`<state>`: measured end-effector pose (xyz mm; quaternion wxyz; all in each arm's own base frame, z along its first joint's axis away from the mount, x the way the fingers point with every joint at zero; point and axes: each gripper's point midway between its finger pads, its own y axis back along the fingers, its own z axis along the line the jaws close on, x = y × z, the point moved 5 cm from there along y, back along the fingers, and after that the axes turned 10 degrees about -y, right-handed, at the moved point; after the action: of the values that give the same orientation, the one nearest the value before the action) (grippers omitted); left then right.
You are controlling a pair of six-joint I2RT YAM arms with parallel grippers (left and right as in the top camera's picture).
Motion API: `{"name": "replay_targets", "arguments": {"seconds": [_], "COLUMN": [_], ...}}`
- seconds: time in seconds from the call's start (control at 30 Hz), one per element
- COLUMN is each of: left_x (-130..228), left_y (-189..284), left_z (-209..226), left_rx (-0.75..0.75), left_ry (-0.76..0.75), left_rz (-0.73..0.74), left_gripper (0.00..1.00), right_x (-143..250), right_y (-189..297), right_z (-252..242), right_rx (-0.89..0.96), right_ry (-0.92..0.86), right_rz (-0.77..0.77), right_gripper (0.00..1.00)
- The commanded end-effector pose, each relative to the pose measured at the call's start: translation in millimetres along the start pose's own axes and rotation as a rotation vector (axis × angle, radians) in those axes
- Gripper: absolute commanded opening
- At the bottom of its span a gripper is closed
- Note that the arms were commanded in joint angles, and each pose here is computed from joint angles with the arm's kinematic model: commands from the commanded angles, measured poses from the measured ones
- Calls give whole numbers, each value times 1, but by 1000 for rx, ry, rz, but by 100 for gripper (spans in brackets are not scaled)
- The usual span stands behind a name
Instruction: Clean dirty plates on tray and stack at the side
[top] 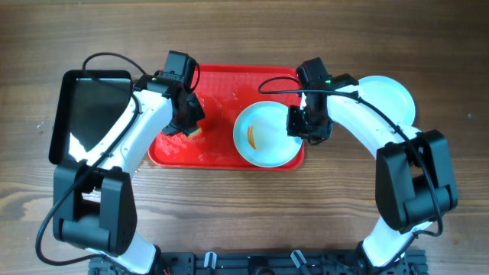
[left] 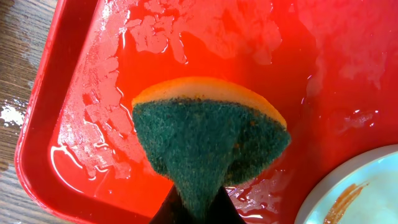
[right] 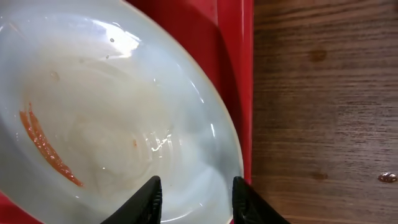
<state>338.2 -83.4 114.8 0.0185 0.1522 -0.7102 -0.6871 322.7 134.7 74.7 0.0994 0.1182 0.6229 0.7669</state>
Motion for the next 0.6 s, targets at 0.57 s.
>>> {"name": "replay_targets", "arguments": {"seconds": [0.57], "left_x": [2], "left_y": [1], "left_z": [2], "left_rx": [-14], "left_ry": [3], "left_rz": [-4], "left_gripper": [4], "right_x": [-8], "right_y": [-9], "right_z": [-7], "right_rx": [49], "right_ry": [8], "right_rz": [-72], "right_gripper": [38]}}
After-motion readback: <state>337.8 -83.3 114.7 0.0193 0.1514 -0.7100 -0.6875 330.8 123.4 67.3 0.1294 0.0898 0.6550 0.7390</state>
